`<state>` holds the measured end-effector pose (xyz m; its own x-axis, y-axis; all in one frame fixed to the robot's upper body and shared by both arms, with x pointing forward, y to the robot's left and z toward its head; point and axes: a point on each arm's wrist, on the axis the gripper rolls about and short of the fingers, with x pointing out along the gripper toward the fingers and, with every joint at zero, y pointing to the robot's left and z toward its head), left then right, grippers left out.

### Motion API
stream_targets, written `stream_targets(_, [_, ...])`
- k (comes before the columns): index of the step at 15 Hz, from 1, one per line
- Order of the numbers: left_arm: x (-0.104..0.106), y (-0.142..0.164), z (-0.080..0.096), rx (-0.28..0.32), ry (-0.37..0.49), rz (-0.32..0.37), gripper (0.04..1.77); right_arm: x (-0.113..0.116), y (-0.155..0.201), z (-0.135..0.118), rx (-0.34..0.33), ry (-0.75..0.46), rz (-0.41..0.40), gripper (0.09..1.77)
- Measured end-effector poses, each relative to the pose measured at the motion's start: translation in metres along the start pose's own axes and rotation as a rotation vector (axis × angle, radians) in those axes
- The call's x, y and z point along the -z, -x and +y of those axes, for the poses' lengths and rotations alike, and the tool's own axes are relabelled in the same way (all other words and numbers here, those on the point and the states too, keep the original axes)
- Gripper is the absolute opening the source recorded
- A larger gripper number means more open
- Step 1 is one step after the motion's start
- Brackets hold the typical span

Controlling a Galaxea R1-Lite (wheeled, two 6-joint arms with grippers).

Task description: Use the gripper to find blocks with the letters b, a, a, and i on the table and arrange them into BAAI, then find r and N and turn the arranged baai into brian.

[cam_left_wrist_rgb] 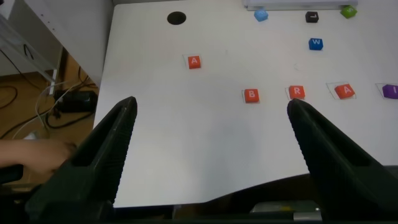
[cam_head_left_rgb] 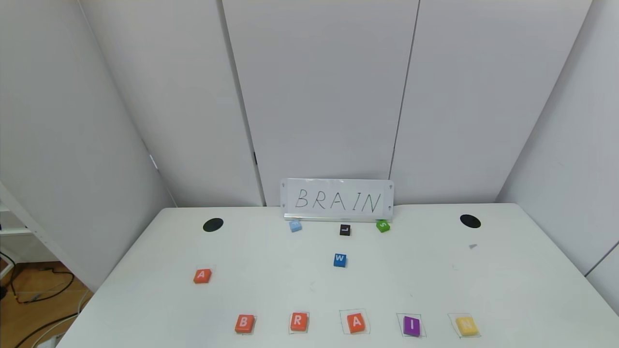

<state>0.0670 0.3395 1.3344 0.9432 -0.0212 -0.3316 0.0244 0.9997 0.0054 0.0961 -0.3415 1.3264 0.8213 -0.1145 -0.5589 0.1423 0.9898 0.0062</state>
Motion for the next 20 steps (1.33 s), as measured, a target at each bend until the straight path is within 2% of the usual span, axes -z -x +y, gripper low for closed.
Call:
stream_targets(4, [0.028, 0.031, -0.003, -0.013, -0.019, -0.047, 1.72, 0.034, 0.025, -0.011, 0.037, -0.038, -0.041, 1.7])
stream_targets(7, [0.049, 0.046, -0.009, 0.004, -0.016, -0.056, 1.72, 0.059, 0.033, -0.011, 0.083, -0.086, -0.09, 1.7])
stream_targets(12, [0.088, 0.054, -0.01, 0.009, -0.017, -0.084, 1.72, 0.101, 0.031, -0.013, 0.073, -0.11, -0.162, 1.7])
stream_targets(14, [0.105, 0.05, -0.009, 0.008, -0.005, -0.044, 1.72, 0.116, 0.03, -0.013, 0.052, -0.107, -0.201, 1.7])
stream_targets(17, [0.108, 0.048, -0.009, 0.008, -0.005, -0.084, 1.72, 0.127, 0.03, -0.013, 0.029, -0.103, -0.276, 1.7])
stream_targets(19, [0.102, 0.046, -0.009, 0.007, -0.007, -0.169, 1.72, 0.121, 0.031, -0.012, 0.0, -0.1, -0.387, 1.7])
stream_targets(20, [0.098, 0.042, -0.009, 0.005, -0.009, -0.214, 1.72, 0.114, 0.03, -0.011, -0.017, -0.094, -0.47, 1.7])
